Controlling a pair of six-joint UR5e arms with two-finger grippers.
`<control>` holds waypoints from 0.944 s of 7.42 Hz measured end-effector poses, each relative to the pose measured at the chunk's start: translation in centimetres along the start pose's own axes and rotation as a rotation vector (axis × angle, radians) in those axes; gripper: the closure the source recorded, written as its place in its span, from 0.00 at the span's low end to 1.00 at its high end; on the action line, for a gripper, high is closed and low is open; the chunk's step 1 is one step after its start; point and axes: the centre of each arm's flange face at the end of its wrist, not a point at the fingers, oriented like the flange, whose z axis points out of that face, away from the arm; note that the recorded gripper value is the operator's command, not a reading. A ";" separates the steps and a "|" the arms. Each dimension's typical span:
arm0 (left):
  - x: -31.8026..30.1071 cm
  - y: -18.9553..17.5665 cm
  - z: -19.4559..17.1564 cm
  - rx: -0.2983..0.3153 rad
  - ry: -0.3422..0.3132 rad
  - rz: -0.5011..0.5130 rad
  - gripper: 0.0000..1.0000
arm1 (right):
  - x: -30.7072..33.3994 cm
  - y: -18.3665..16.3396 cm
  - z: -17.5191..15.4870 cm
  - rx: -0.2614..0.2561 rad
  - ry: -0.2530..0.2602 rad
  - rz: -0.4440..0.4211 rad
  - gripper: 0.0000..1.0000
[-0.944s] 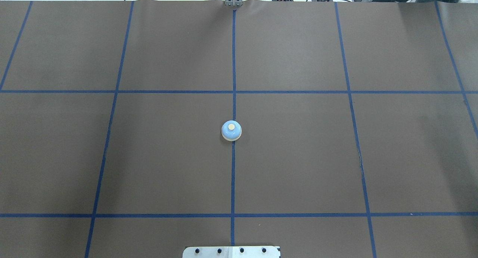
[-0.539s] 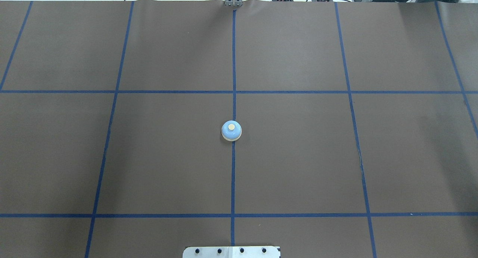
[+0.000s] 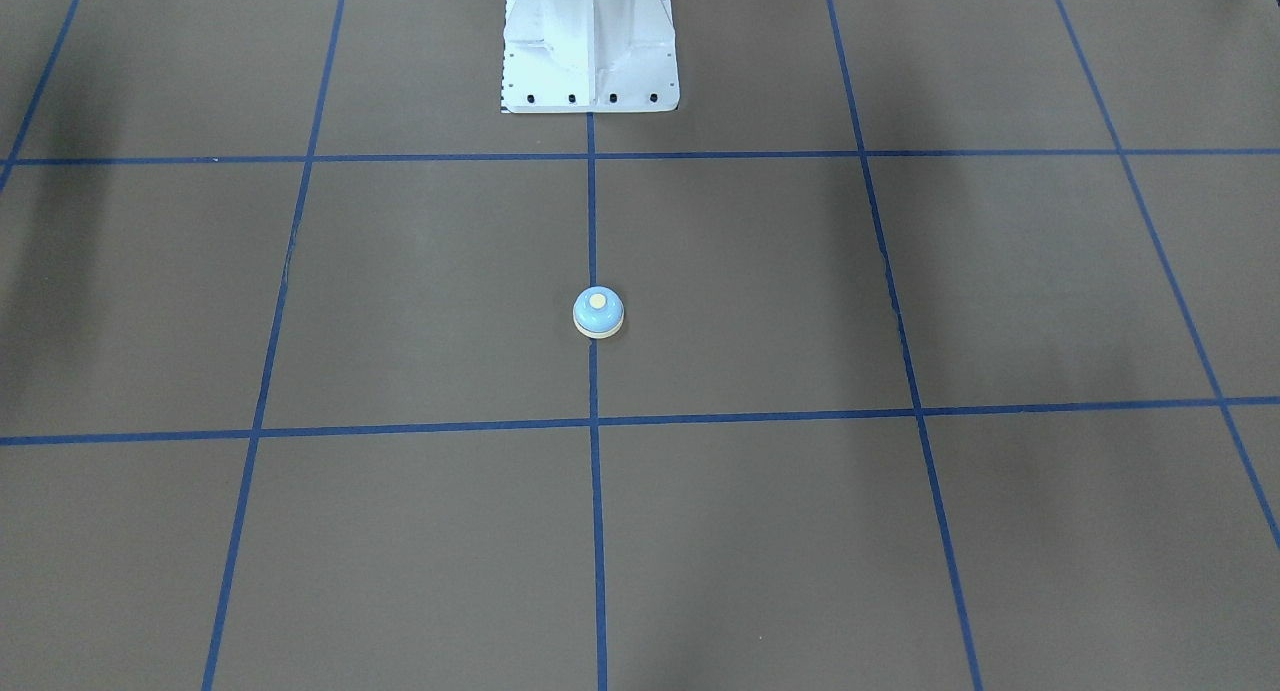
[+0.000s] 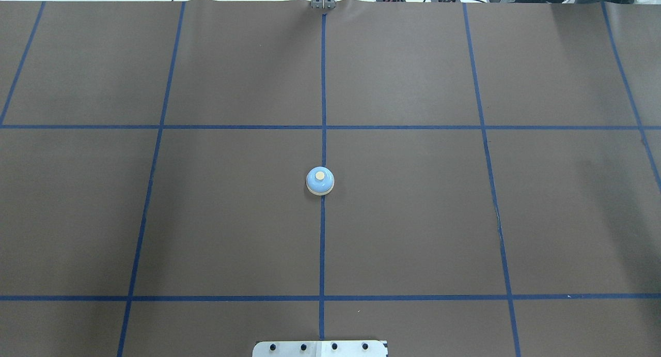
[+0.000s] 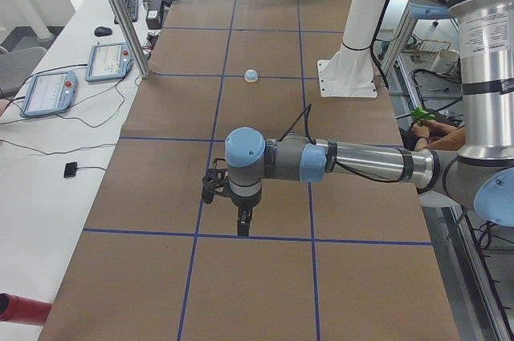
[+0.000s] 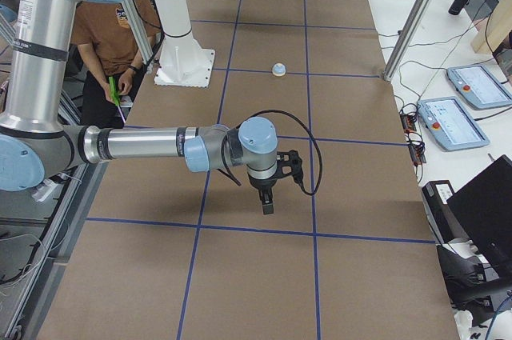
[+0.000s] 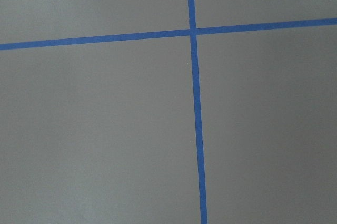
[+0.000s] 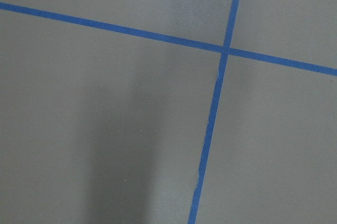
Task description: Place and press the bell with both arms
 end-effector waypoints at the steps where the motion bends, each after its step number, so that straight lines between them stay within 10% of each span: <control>1: -0.1 0.0 0.0 0.000 0.000 -0.001 0.00 | 0.1 -0.2 0.0 -0.008 0.012 0.002 0.00; 7: -0.6 1.9 0.5 0.004 -0.003 -0.002 0.00 | 0.0 -0.6 -0.3 -0.002 0.040 0.000 0.00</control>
